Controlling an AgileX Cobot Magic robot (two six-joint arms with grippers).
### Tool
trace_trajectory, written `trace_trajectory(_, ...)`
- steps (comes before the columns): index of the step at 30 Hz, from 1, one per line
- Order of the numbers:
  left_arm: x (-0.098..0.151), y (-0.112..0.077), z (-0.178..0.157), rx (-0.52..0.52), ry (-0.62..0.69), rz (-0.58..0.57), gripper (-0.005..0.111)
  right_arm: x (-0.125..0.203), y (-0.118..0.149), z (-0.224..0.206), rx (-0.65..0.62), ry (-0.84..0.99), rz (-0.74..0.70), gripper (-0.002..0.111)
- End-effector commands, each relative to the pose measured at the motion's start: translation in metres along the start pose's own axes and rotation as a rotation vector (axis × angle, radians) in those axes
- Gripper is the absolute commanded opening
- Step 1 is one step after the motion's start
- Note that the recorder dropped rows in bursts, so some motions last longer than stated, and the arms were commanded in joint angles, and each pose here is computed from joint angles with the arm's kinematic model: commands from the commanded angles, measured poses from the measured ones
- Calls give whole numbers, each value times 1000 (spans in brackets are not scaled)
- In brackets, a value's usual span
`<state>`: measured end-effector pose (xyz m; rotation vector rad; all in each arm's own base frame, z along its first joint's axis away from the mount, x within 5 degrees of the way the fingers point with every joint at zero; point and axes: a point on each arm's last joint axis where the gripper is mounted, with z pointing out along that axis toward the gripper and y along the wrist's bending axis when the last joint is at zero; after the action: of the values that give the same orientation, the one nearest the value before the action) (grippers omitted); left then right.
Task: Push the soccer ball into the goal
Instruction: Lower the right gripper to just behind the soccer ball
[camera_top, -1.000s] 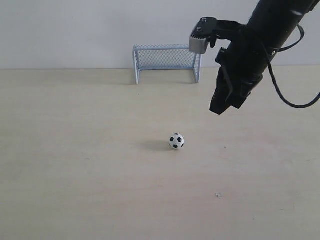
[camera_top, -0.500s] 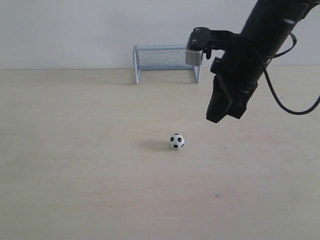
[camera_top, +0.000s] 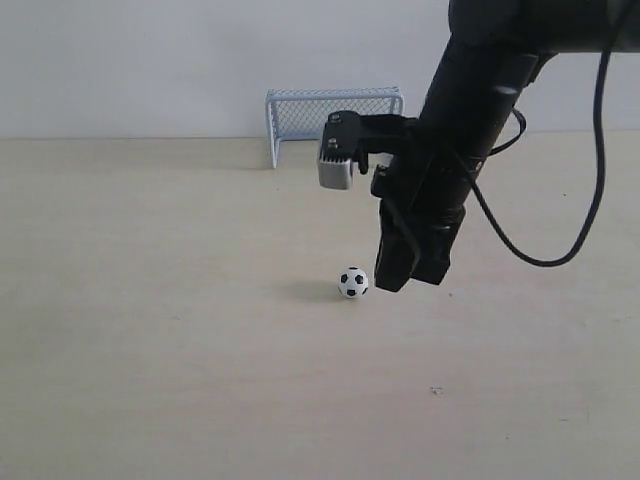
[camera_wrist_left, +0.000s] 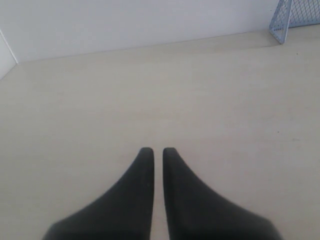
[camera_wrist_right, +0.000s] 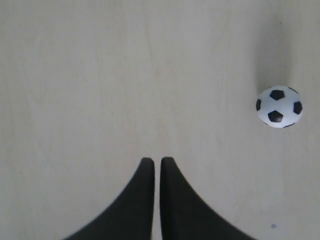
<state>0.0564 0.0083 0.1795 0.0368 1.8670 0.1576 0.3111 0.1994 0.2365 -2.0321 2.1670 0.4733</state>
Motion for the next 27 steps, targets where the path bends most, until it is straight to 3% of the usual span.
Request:
trace_trajectory(1,-2,0,0,8,-3,-6,6,3,-6,16,-35,29,13,0)
trace_trajectory(8,-2,0,0,8,-3,-6,6,10,-15,38,-75,86,19,0)
trace_trajectory(27,-2,0,0,8,-3,-6,6,10,-15,40,-78,89,21,0)
